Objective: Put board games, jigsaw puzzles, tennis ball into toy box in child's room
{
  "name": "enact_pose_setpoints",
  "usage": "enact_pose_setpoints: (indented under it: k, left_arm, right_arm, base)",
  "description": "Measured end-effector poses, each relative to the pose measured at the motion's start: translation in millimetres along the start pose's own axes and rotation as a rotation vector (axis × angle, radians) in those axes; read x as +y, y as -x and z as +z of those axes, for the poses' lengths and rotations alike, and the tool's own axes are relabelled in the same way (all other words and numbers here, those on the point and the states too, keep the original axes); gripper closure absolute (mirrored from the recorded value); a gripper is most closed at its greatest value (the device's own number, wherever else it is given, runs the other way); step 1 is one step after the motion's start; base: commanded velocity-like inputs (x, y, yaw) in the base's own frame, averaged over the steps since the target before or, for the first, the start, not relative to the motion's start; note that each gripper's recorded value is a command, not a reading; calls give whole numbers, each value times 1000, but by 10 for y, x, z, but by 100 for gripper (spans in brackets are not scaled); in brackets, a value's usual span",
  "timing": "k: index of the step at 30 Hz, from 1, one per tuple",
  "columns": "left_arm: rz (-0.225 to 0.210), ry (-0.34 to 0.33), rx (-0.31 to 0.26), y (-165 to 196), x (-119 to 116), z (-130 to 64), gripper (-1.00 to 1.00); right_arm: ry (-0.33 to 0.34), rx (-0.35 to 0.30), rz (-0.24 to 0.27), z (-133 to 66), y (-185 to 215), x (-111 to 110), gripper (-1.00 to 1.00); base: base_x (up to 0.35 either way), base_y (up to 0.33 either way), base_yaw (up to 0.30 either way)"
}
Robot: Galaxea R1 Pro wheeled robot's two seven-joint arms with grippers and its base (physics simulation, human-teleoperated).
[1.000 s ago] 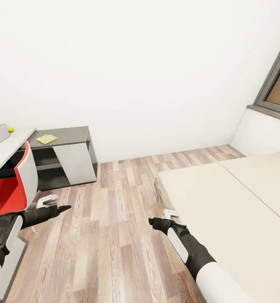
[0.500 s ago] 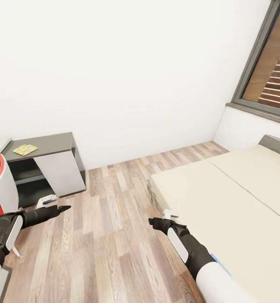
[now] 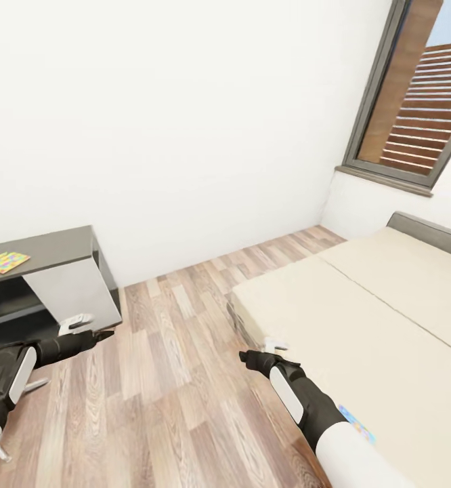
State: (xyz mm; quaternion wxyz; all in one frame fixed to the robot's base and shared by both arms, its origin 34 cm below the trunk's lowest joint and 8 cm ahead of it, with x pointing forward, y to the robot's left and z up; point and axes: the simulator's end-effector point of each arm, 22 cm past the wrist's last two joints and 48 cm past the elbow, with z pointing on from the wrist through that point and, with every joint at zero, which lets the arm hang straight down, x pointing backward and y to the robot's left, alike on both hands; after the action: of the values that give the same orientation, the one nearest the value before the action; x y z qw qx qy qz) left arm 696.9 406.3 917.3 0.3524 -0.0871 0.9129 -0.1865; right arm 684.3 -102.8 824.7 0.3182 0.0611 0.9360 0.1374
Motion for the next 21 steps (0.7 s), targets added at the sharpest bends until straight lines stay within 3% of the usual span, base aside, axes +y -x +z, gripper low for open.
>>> enact_pose_setpoints:
  k: [21]
  left_arm:
    - [6,-7,-24,108,-59,-90,-100]
  right_arm:
    - [8,-24,-8,-84,114,63,-100]
  base:
    - [-66,23,-219]
